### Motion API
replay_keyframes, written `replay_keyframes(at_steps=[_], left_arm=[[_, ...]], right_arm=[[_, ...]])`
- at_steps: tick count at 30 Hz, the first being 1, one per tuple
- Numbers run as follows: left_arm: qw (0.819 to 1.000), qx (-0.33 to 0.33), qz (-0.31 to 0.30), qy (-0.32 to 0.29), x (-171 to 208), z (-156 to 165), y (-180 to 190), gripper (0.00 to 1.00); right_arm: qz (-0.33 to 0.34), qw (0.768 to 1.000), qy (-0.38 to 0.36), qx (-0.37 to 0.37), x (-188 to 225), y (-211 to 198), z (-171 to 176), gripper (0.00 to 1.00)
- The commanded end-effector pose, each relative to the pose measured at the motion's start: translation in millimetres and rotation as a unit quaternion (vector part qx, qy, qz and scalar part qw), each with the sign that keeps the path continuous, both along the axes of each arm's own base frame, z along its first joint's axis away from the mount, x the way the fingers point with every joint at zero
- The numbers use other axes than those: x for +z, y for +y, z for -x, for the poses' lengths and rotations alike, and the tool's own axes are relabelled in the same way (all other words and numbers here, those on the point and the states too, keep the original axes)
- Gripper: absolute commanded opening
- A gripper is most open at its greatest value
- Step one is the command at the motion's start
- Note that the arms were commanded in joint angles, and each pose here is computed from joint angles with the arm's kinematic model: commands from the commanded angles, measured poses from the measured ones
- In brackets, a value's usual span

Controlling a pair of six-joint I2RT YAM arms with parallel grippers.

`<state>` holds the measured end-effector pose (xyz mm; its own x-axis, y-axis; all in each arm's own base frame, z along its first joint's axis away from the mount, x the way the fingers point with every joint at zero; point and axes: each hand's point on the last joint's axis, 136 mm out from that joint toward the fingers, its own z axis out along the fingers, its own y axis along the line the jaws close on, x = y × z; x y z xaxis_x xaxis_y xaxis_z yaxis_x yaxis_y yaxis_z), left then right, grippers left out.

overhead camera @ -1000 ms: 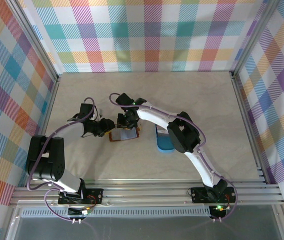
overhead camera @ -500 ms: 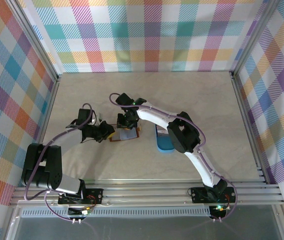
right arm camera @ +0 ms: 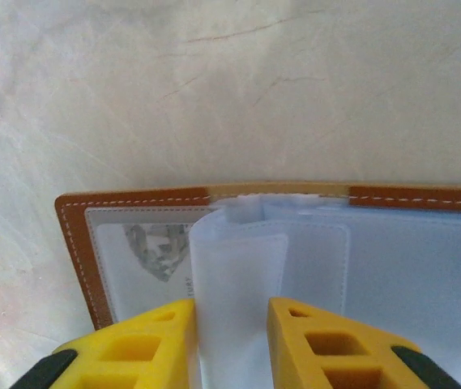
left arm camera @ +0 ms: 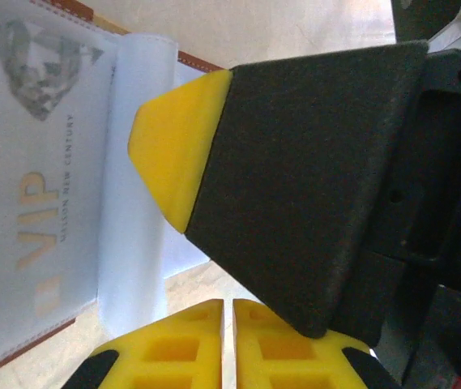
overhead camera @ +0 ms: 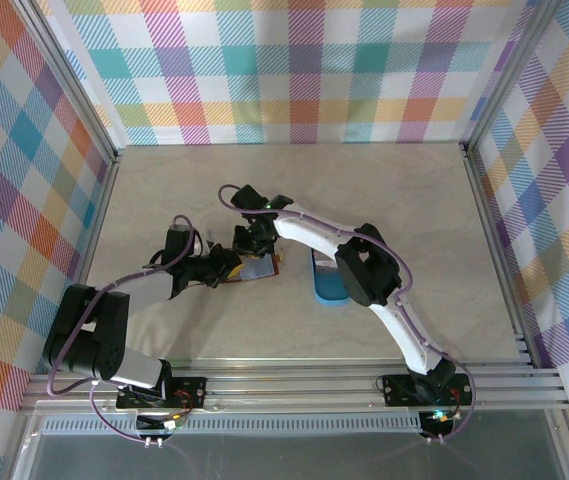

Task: Put the credit cards into the card holder

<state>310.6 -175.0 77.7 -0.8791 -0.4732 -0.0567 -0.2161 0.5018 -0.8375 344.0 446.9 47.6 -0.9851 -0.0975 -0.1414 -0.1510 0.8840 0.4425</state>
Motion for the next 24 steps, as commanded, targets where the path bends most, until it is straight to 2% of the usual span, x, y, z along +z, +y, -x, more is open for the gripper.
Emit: replay_keyframes(at_steps=[1,7,15,19,24], left_arm=[[1.000,0.011,0.008,-0.005,-6.6,-5.6,-3.5,0.12],[1.000,0.018,-0.023,-0.004,-18.8,-5.8,3.9,0.11],[0.999,0.043,-0.027,-0.002,-23.4,1.0,11.6,0.11],[0.997,0.074,-0.005,0.005,-26.1,3.8,14.4,0.11],[0.997,0.078,-0.003,0.012,-34.5,4.8,14.5,0.12]], right_arm=[[-0.021,1.000,0.002,0.007,20.2,9.7,6.6,0.30],[-0.022,1.000,0.000,0.008,22.2,8.9,6.8,0.31],[-0.029,0.999,0.017,0.007,12.8,12.2,10.7,0.31],[-0.034,0.999,0.024,0.005,10.1,13.2,11.5,0.31],[-0.038,0.999,0.021,0.005,14.6,13.8,11.5,0.32]])
